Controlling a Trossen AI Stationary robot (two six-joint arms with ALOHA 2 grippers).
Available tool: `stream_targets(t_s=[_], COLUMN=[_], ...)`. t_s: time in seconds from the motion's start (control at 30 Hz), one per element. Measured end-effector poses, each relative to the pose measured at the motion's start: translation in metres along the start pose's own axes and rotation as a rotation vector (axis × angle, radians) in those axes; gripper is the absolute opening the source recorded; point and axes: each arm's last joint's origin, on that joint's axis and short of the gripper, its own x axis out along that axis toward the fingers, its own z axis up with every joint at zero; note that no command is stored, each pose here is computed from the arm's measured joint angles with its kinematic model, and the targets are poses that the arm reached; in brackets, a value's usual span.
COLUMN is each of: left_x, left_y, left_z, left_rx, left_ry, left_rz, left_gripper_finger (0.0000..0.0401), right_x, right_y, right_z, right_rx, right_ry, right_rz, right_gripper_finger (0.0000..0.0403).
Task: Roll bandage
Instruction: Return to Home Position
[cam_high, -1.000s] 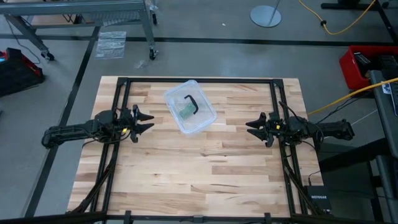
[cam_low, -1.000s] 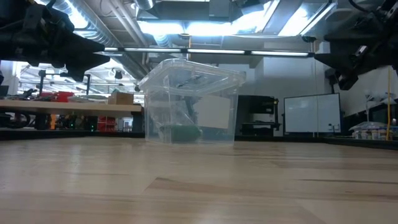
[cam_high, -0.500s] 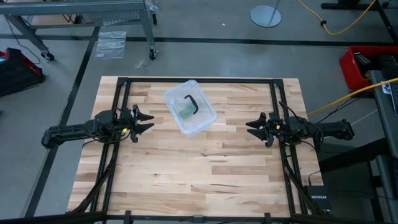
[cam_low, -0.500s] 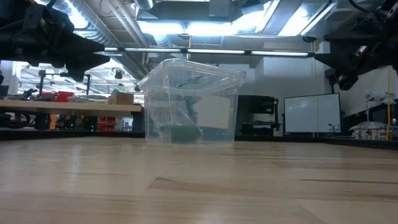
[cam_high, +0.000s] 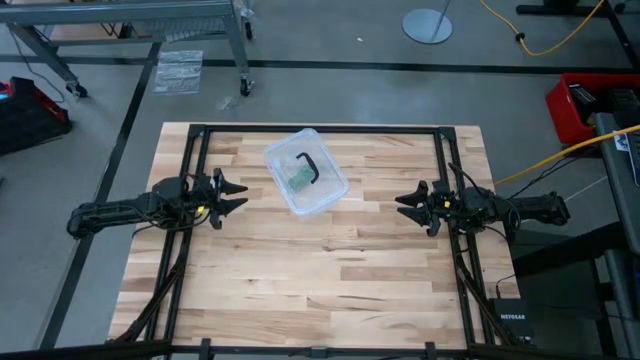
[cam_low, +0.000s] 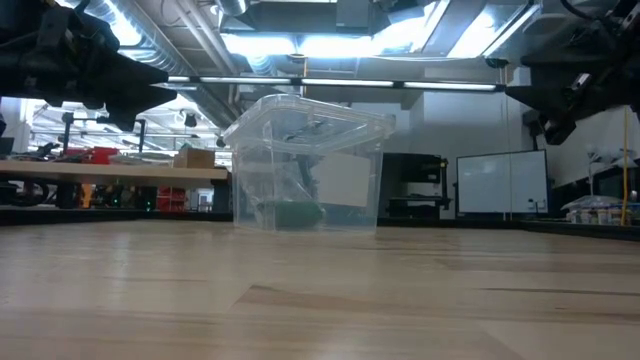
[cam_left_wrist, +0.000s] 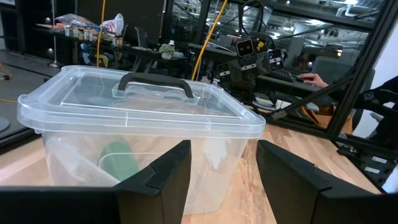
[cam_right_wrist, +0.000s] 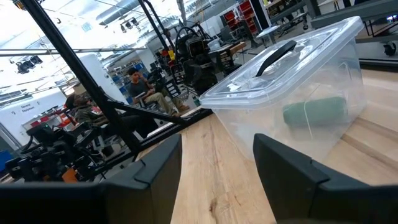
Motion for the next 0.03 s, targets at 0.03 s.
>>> stream_targets(t_s=[0.03], left_x=[0.0], left_y=[0.0], left_z=[0.0], left_rx=[0.0], left_ry=[0.0], left_rz=[0.0], left_gripper_finger=[0.0175], right_x=[0.0], right_y=[0.0], right_z=[0.0], right_rx=[0.0], right_ry=[0.0], right_rz=[0.0], right_gripper_finger=[0.0202])
